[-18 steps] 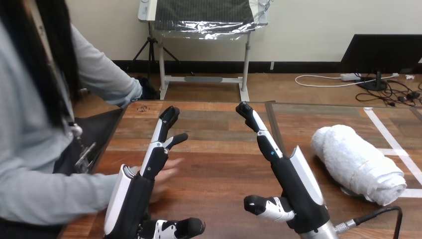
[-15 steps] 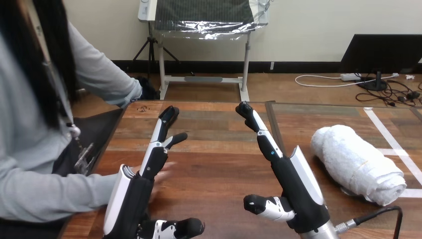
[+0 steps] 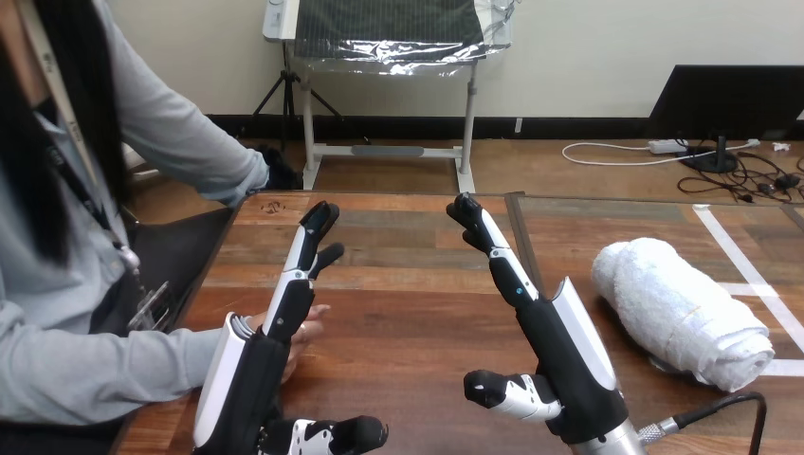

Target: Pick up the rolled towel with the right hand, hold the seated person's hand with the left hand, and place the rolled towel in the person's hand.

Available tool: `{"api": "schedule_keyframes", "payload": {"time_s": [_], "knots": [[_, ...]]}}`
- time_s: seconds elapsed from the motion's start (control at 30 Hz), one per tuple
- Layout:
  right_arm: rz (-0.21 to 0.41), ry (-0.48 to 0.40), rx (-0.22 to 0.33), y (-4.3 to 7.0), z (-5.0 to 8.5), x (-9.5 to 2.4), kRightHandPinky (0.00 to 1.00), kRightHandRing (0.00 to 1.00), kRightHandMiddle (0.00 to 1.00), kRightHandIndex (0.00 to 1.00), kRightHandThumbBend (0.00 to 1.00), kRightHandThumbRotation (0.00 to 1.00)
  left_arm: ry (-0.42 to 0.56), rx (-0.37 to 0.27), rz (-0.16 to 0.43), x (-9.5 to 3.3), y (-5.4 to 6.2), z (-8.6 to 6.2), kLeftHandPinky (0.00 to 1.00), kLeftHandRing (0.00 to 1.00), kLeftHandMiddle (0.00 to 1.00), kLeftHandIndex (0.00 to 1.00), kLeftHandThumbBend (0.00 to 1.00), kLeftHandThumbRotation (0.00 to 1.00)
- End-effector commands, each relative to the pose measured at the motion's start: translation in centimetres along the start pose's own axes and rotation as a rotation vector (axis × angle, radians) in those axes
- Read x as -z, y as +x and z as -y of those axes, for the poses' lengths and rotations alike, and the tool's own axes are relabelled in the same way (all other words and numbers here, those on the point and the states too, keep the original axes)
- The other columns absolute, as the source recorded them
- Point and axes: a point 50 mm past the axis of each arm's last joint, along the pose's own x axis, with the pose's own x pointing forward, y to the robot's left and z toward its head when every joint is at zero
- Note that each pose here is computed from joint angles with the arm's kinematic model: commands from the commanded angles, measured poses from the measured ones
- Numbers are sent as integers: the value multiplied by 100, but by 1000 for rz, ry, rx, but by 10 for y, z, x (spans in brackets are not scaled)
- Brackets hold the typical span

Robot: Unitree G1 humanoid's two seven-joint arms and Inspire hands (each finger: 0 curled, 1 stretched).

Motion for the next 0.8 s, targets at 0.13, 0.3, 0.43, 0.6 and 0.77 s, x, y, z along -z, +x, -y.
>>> {"api": "schedule_keyframes", "payload": {"time_s": [0.13, 0.3, 0.43, 0.6, 0.77], "knots": [[70, 13, 54, 16, 6, -5, 94, 97, 97, 100, 89, 97, 7, -34, 62, -3, 11, -5, 92, 99, 100, 100, 100, 78], [68, 15, 54, 16, 6, -5, 94, 98, 97, 100, 90, 97, 8, -36, 62, -3, 11, -5, 92, 99, 100, 100, 100, 78], [64, 15, 54, 16, 6, -5, 95, 98, 97, 100, 90, 97, 11, -41, 60, -2, 11, -6, 92, 98, 100, 100, 100, 78], [61, 17, 52, 17, 6, -5, 95, 98, 97, 100, 91, 97, 16, -32, 59, -3, 10, -6, 92, 98, 100, 100, 100, 79], [62, 20, 54, 16, 6, -5, 95, 98, 97, 100, 91, 97, 16, -26, 61, -3, 10, -7, 92, 98, 100, 100, 100, 78]]}}
